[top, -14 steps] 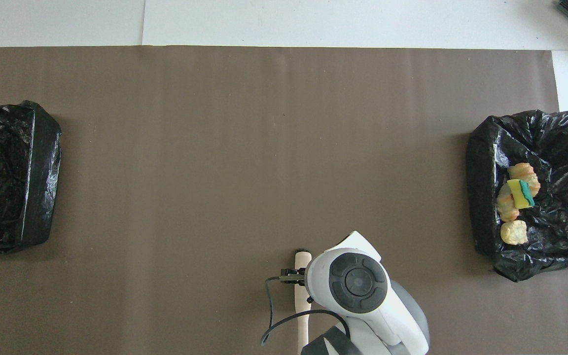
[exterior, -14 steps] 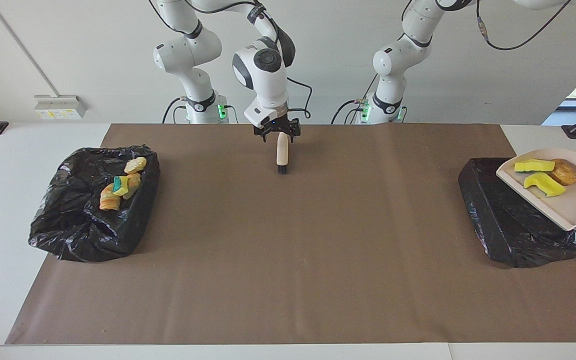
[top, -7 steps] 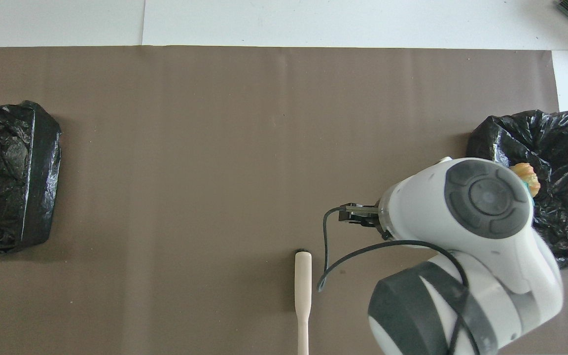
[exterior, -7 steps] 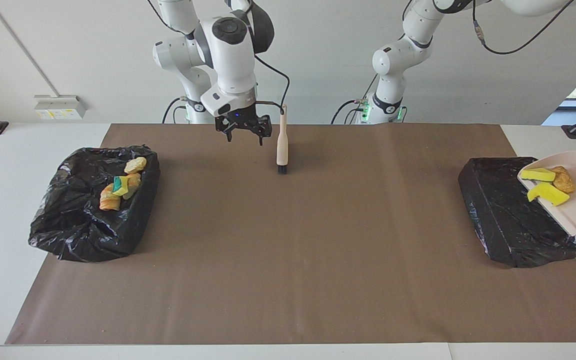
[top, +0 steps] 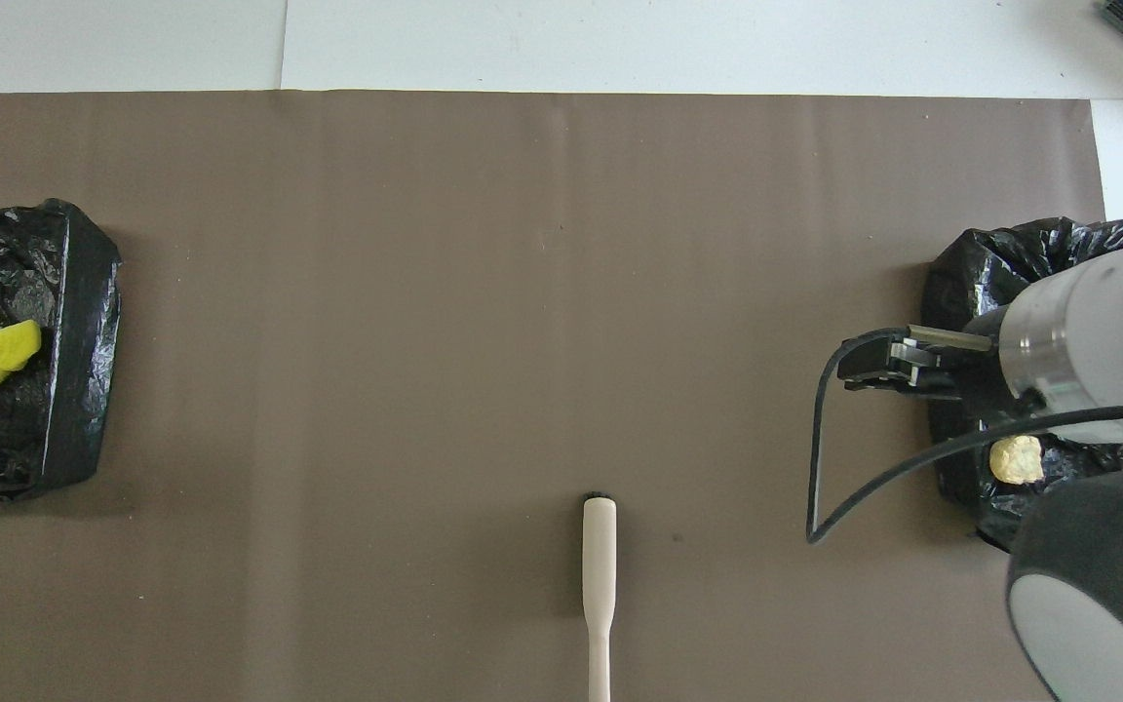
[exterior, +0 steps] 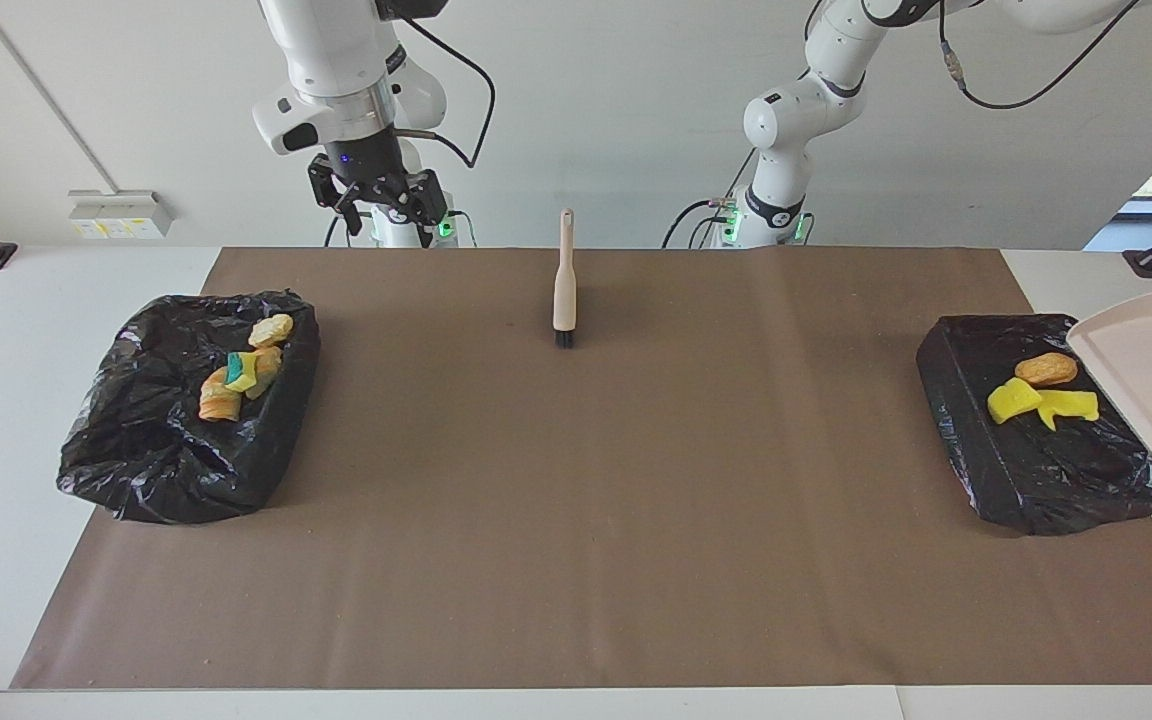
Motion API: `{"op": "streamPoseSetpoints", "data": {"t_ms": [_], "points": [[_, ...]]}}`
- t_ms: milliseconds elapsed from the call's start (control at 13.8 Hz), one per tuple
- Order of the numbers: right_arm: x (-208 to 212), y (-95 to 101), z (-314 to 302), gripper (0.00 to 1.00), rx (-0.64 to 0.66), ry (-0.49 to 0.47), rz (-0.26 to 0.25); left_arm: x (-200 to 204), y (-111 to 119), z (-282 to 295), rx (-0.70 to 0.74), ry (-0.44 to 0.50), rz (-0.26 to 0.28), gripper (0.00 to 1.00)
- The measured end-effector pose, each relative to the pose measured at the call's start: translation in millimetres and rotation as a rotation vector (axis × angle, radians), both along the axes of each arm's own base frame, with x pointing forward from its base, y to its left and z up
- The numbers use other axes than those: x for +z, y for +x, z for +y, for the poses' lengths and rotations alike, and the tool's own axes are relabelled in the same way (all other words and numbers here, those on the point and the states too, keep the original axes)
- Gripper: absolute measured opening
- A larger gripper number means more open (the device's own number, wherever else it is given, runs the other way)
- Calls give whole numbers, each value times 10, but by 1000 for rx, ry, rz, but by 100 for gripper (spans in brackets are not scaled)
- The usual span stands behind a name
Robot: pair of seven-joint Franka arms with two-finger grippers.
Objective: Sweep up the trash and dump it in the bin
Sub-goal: 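Tip the dustpan into the trash bag with the left gripper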
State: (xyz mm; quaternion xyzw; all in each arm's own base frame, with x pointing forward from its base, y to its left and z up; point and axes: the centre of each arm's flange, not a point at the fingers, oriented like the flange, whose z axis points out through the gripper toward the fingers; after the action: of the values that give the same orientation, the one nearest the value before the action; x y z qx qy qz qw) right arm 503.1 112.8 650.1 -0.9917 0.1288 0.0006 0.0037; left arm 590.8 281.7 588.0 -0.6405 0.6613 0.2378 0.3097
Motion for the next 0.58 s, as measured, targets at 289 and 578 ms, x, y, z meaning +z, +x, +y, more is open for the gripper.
{"op": "streamPoseSetpoints", "data": {"t_ms": [289, 578], "points": [[328, -18, -699, 100, 16, 14, -15, 202, -6, -296, 8, 2, -30, 32], [408, -65, -1260, 100, 55, 25, -28, 28, 49, -1032, 199, -178, -99, 32]]}}
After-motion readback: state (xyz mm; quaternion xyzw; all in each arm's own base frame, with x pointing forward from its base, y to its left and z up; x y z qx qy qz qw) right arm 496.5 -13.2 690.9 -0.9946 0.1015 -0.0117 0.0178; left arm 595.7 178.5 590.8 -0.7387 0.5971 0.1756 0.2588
